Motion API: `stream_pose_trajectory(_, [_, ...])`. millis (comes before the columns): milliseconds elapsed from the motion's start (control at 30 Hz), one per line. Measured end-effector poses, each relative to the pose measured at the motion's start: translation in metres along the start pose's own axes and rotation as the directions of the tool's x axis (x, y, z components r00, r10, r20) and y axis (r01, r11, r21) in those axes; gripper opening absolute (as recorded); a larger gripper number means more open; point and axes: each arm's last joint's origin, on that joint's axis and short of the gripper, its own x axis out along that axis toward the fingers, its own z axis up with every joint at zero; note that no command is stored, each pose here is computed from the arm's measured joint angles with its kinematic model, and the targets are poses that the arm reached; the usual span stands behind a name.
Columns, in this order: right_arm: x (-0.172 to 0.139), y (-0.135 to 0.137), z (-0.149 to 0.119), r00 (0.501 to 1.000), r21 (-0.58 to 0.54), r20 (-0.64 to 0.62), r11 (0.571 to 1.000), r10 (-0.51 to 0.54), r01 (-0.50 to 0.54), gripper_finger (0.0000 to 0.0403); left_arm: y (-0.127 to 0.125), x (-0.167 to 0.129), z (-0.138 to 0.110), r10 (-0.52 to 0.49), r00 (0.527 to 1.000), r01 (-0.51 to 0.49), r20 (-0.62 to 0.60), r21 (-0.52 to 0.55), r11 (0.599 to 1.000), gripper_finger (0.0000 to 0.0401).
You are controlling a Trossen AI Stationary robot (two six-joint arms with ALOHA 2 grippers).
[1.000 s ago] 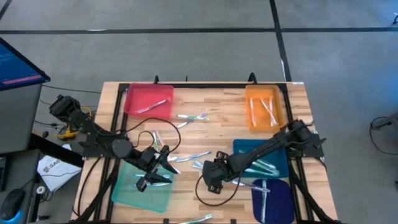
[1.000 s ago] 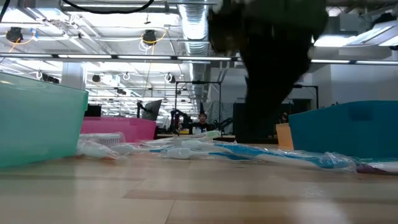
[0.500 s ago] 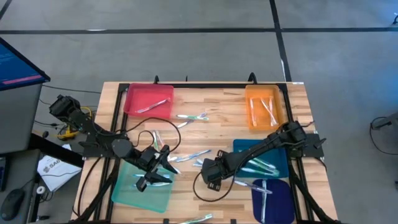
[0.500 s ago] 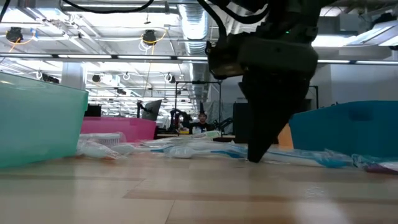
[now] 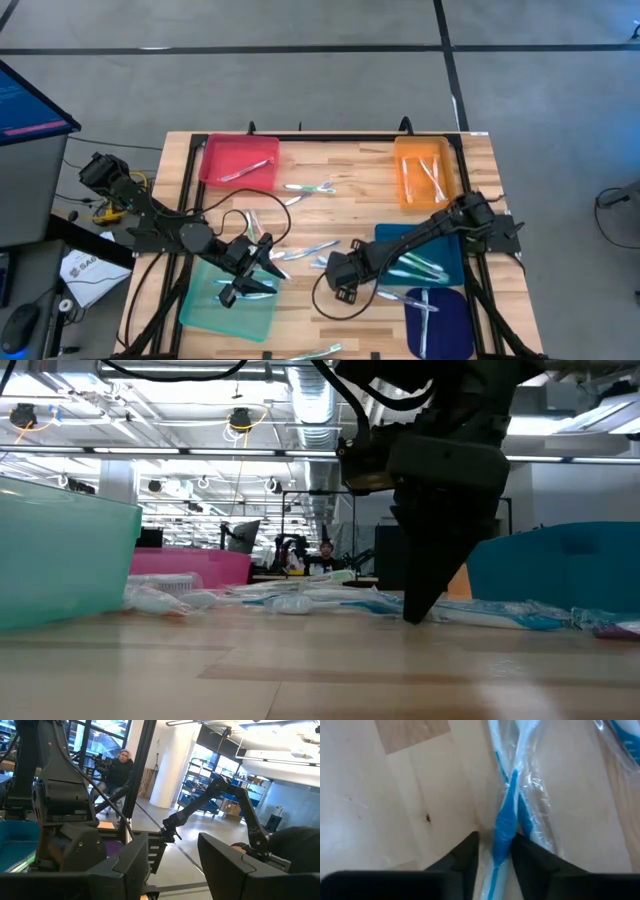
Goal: Pick & Place Toothbrushes
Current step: Put the blue toothbrush into the green bin
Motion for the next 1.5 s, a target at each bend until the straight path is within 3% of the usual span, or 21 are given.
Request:
stream_pose_trajectory(233, [0.003,-0.010,0.004,0.999,0.061,-0.035,0.998,0.005,-0.003,0.0012,0.000,0.000,0.000,0.000,1.000,0.000,0.000,0.000,1.000,0.0167])
stream_pose_trajectory(533, [-0.009,-0.006,0.006,0.999,0.054,0.030,0.998,0.039,-0.041,0.0007,0.000,0.000,0.000,0.000,1.000,0.000,0.000,0.000,1.000,0.0167])
stream_pose_trajectory(833, [-0.062,0.009,0.002,0.963,-0.005,0.269,1.000,0.024,-0.023,0.0005,0.000,0.000,0.000,0.000,1.000,0.000,0.000,0.000,1.000,0.0167])
stream_pose_trajectory(967, [-0.088,0.018,0.000,0.905,-0.034,0.426,0.999,0.017,-0.002,0.0005,0.000,0.000,0.000,0.000,1.000,0.000,0.000,0.000,1.000,0.0167])
stream_pose_trajectory(1200, [-0.130,0.032,-0.009,0.752,-0.022,0.659,0.998,-0.028,0.056,0.0004,0.000,0.000,0.000,0.000,1.000,0.000,0.000,0.000,1.000,0.0167])
stream_pose_trajectory(1367, [-0.154,0.046,-0.018,0.609,-0.077,0.792,0.997,0.044,0.027,0.0004,0.000,0.000,-0.001,0.010,1.000,-0.010,-0.005,0.001,1.000,0.0167])
stream_pose_trajectory(1500, [-0.167,0.058,-0.024,0.464,-0.176,0.871,0.984,0.160,-0.009,0.0004,0.004,0.000,-0.003,0.106,0.994,-0.106,-0.008,0.007,0.994,0.0167])
